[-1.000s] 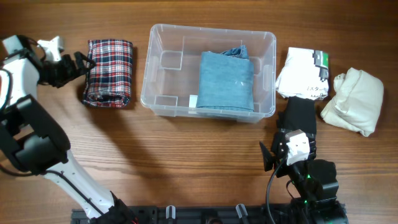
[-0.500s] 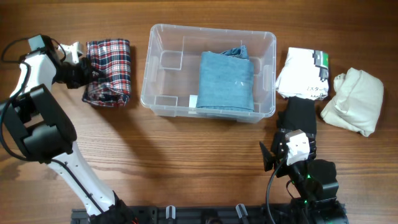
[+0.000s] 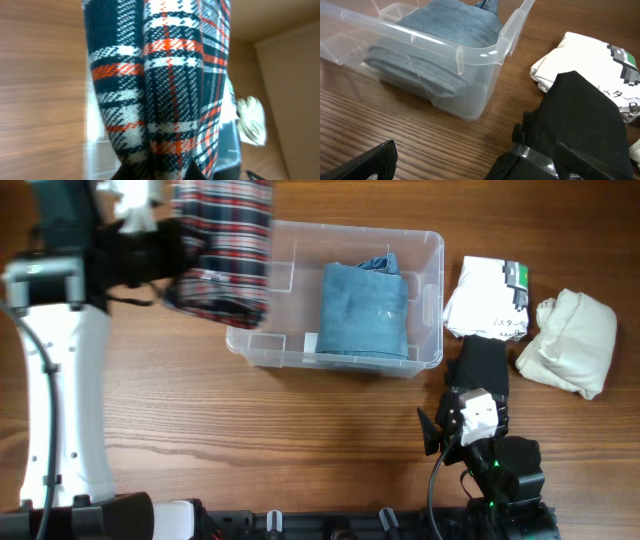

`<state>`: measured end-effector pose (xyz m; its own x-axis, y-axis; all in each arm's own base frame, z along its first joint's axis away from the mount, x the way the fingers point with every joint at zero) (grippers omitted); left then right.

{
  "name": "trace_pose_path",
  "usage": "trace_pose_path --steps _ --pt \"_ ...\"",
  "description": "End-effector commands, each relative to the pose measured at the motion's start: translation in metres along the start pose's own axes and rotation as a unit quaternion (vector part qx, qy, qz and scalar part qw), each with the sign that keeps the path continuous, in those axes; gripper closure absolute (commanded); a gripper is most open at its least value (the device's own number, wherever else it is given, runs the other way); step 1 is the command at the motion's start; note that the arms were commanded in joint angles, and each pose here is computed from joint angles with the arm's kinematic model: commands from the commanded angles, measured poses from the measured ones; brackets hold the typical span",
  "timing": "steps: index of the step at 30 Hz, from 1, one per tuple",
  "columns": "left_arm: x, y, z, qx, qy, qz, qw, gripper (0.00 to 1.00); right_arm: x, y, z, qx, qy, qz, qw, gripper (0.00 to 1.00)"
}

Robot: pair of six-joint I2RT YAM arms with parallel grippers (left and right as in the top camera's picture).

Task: Pack container
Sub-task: 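Lift the plaid shirt and lower it into the box's left side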

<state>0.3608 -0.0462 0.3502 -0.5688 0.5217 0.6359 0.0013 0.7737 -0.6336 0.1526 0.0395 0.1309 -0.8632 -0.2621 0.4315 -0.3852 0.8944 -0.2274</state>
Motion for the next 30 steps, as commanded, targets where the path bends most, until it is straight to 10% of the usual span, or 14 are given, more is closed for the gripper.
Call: trace_pose_path --steps 1,11,25,29,30 --pt "-0.075 -0.006 0.016 0.064 0.018 -0.079 0.995 0.96 0.001 0.000 -0.002 -0.006 -0.006 -0.001 1.000 0.00" --pt "-0.219 0.020 0.074 0.064 0.079 -0.216 0.971 0.96 0.001 0.000 -0.002 -0.005 -0.006 -0.001 1.000 0.00" --pt "-0.201 0.049 0.068 0.053 0.037 -0.331 0.941 0.94 0.001 0.000 -0.002 -0.006 -0.006 -0.001 1.000 0.00" --pt "-0.201 0.052 0.071 0.051 0.044 -0.337 0.939 0.35 0.001 0.000 -0.002 -0.006 -0.006 0.000 1.000 0.00" --pt "-0.200 0.052 0.070 0.042 0.046 -0.335 0.940 0.37 0.001 0.000 -0.002 -0.006 -0.006 -0.001 1.000 0.00"
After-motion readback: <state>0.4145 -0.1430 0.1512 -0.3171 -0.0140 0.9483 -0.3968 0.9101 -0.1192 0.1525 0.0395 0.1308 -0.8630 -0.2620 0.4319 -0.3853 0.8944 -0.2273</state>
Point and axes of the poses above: each gripper's point midway between its finger pads, its own x axis back along the fingers, its own y axis along the line the jaws close on, z = x × y, the point moved 6 cm from there along x, back along the fingers, and after that the axes turned 11 degrees about x, right-handed, at the moved point
